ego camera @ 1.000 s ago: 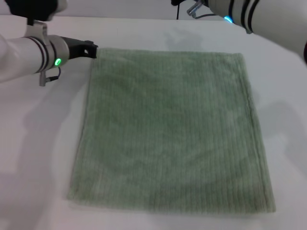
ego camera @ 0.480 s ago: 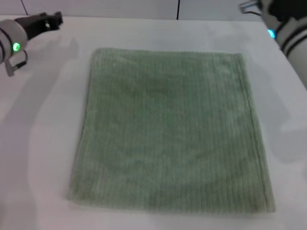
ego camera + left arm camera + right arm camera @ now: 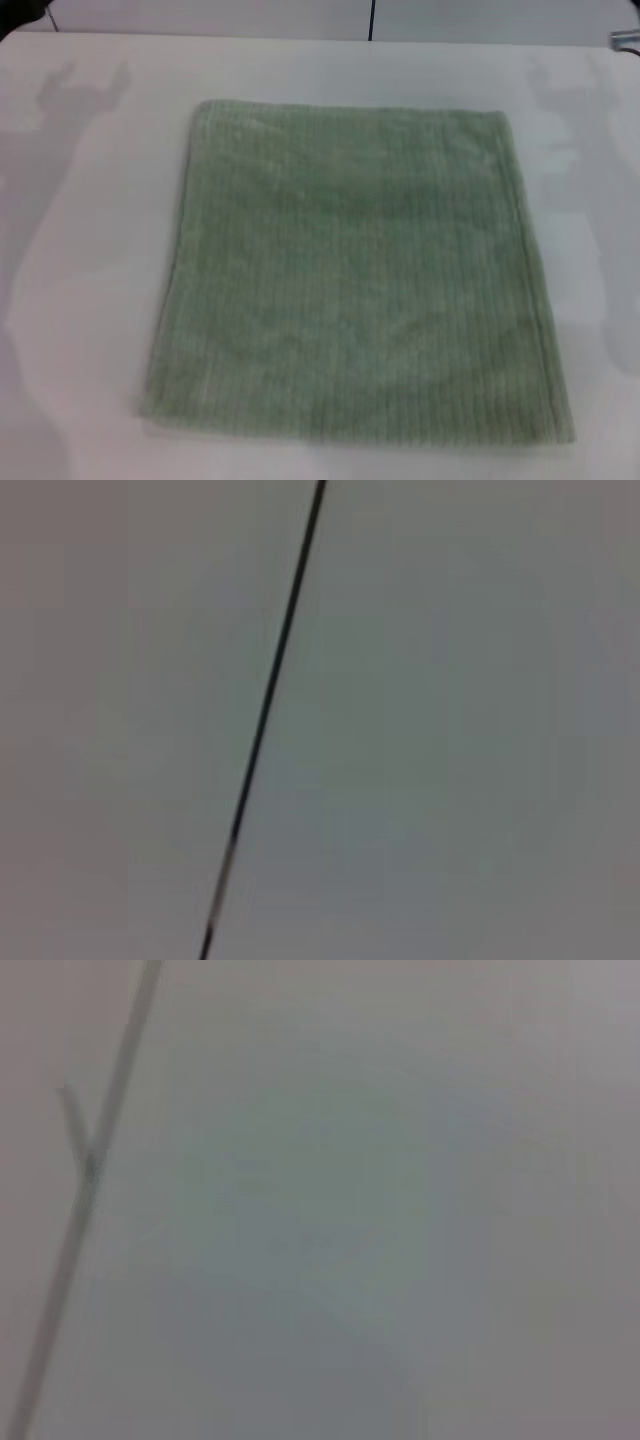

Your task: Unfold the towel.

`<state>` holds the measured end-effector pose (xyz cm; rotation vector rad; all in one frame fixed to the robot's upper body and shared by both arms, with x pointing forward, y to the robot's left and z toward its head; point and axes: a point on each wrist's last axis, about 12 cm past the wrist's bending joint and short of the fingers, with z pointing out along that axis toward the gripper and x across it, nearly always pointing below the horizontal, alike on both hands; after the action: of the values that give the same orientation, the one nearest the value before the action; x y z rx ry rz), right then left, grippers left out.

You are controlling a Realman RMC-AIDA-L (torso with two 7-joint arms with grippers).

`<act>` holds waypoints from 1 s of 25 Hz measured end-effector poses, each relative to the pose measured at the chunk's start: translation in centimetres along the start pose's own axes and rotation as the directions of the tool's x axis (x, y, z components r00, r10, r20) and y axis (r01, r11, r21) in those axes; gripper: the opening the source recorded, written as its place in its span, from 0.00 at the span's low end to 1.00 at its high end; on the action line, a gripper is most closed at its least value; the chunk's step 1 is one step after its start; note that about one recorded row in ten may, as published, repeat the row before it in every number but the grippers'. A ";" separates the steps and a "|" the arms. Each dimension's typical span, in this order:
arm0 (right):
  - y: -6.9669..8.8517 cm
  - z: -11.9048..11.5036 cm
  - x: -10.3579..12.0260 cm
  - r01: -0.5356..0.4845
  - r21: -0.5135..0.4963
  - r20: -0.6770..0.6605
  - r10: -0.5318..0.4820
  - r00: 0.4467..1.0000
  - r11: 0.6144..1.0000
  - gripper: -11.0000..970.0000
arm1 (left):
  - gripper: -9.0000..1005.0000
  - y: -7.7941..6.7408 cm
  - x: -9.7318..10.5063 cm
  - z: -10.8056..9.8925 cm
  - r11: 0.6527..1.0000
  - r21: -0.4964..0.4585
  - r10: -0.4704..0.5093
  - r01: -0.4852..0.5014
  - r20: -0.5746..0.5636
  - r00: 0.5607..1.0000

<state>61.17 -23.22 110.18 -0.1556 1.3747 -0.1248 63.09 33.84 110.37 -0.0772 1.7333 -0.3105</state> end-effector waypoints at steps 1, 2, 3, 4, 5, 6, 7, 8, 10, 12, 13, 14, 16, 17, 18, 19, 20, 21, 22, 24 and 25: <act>-0.6 -0.2 0.2 -0.001 0.031 0.006 0.001 1.000 1.000 0.69 | 0.73 0.4 0.4 -0.8 1.000 0.009 0.018 -0.019 0.084 0.996; -1.0 -0.4 0.4 0.000 0.056 0.011 0.000 1.000 0.998 0.69 | 0.75 0.5 0.7 -1.2 0.999 0.008 0.038 -0.039 0.116 0.993; -1.4 -0.5 0.5 0.002 0.074 0.015 -0.003 1.000 0.997 0.69 | 0.76 0.6 0.8 -1.4 0.998 0.001 0.063 -0.063 0.146 0.987; -2.2 -0.9 0.9 0.003 0.115 0.019 -0.005 1.000 0.993 0.69 | 0.77 0.7 1.0 -1.7 0.997 -0.009 0.083 -0.082 0.169 0.982; -2.2 -0.9 0.9 0.003 0.115 0.019 -0.005 1.000 0.993 0.69 | 0.78 0.7 1.0 -1.7 0.997 -0.009 0.083 -0.082 0.169 0.982; -3.1 -1.2 1.2 0.006 0.160 0.023 -0.010 1.000 0.987 0.69 | 0.79 0.7 1.0 -1.7 0.997 -0.009 0.083 -0.082 0.169 0.982; -3.1 -1.2 1.2 0.006 0.160 0.023 -0.010 1.000 0.987 0.69 | 0.80 0.6 1.7 -2.2 0.989 -0.043 0.148 -0.142 0.212 0.966; -3.5 -1.4 1.3 0.010 0.181 0.026 -0.015 1.000 0.983 0.69 | 0.80 0.6 2.1 -2.4 0.980 -0.080 0.195 -0.181 0.239 0.951; -4.3 -1.8 1.7 0.018 0.215 0.024 -0.023 0.999 0.976 0.69 | 0.80 0.6 2.4 -2.7 0.974 -0.115 0.218 -0.194 0.258 0.941; -4.9 -2.1 2.1 0.019 0.238 0.015 -0.024 1.000 0.971 0.69 | 0.80 0.6 2.6 -3.0 0.970 -0.151 0.229 -0.192 0.285 0.931; -5.2 -2.3 2.2 0.012 0.245 0.012 -0.016 1.000 0.969 0.69 | 0.80 0.6 2.6 -3.0 0.969 -0.158 0.229 -0.189 0.291 0.929; -5.5 -2.6 2.6 -0.007 0.252 0.008 0.005 1.000 0.968 0.69 | 0.80 0.6 2.6 -3.0 0.969 -0.163 0.225 -0.183 0.296 0.928; -5.7 -2.7 2.7 -0.015 0.255 0.005 0.014 1.000 0.967 0.69 | 0.80 0.6 2.7 -3.1 0.971 -0.167 0.217 -0.173 0.300 0.929; -5.8 -2.8 2.9 -0.025 0.256 0.003 0.025 1.000 0.966 0.69 | 0.80 0.6 2.7 -3.1 0.971 -0.167 0.215 -0.170 0.299 0.930; -5.9 -2.9 3.0 -0.031 0.258 0.001 0.032 0.999 0.966 0.69 | 0.80 0.6 2.8 -3.0 0.972 -0.168 0.210 -0.166 0.296 0.932; -6.0 -3.0 3.2 -0.042 0.260 -0.001 0.044 0.999 0.965 0.69 | 0.80 0.5 3.0 -3.0 0.973 -0.168 0.204 -0.160 0.290 0.935; -6.0 -3.0 3.2 -0.042 0.260 -0.001 0.044 0.999 0.965 0.69 | 0.80 0.5 3.0 -3.0 0.973 -0.168 0.204 -0.160 0.290 0.935; -6.1 -3.1 3.3 -0.044 0.261 -0.004 0.047 0.999 0.964 0.69 | 0.80 0.5 3.0 -3.0 0.973 -0.167 0.202 -0.158 0.288 0.936; -6.1 -3.1 3.3 -0.044 0.261 -0.004 0.047 0.999 0.964 0.69 | 0.80 0.4 3.1 -3.0 0.973 -0.167 0.200 -0.157 0.287 0.937; -6.1 -3.2 3.3 -0.043 0.262 -0.006 0.046 0.999 0.964 0.69 | 0.80 0.4 3.2 -3.0 0.973 -0.168 0.202 -0.158 0.284 0.938; -6.1 -3.2 3.3 -0.043 0.262 -0.006 0.046 0.999 0.964 0.69 | 0.80 0.4 3.2 -3.0 0.973 -0.168 0.202 -0.158 0.284 0.938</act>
<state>58.71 -29.97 107.51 0.0978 1.3592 -0.2686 59.64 33.98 107.68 -0.0646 1.4460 -0.0346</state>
